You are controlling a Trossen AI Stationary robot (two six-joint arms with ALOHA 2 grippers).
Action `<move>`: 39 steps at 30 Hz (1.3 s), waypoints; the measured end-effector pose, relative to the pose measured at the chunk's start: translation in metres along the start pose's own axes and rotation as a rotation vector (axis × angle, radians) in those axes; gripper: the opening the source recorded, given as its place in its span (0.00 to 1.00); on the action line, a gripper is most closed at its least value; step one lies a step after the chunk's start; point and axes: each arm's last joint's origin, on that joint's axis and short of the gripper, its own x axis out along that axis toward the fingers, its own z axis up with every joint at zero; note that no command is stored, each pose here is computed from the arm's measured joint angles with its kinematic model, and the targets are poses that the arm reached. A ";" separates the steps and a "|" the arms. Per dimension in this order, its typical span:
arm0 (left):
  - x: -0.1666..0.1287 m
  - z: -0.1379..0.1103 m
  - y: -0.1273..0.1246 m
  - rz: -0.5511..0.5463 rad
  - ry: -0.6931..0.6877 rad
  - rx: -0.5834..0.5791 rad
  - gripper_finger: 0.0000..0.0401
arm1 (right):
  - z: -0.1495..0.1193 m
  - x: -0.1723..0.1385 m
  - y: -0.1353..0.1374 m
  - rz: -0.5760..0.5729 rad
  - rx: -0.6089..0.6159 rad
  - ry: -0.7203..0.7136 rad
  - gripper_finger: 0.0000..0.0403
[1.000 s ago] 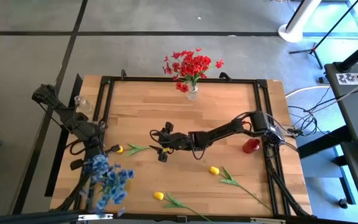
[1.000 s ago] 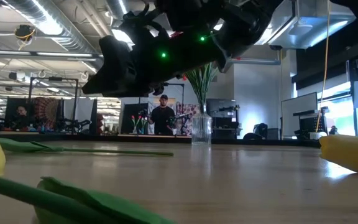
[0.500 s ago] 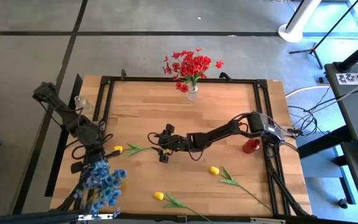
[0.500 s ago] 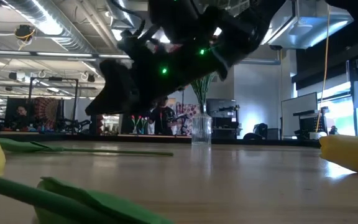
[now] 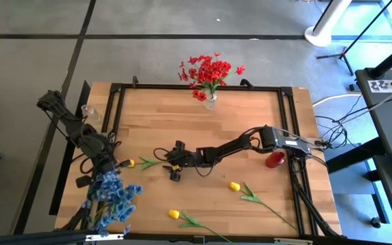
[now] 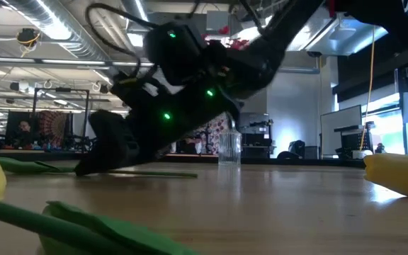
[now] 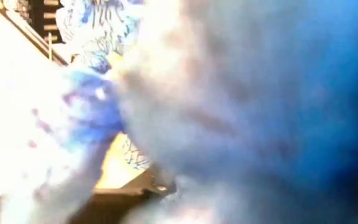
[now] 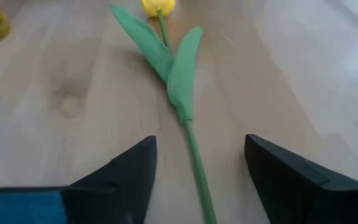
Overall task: Sort flowers into vase by color
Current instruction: Put the blue flower into the yellow vase
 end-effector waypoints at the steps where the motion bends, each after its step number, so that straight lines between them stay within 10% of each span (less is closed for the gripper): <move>1: -0.001 -0.001 0.000 -0.002 0.005 -0.012 0.25 | 0.002 0.002 0.000 0.004 -0.004 0.013 0.58; 16: -0.004 -0.004 -0.006 -0.180 0.088 -0.170 0.31 | 0.013 0.003 -0.002 0.007 -0.022 0.097 0.02; 29: -0.003 -0.002 -0.002 -0.025 0.011 0.044 0.31 | 0.051 -0.031 -0.004 -0.014 0.016 0.137 0.03; 39: -0.004 0.003 0.003 0.152 -0.065 0.145 0.08 | 0.089 -0.077 -0.008 -0.021 0.004 0.192 0.02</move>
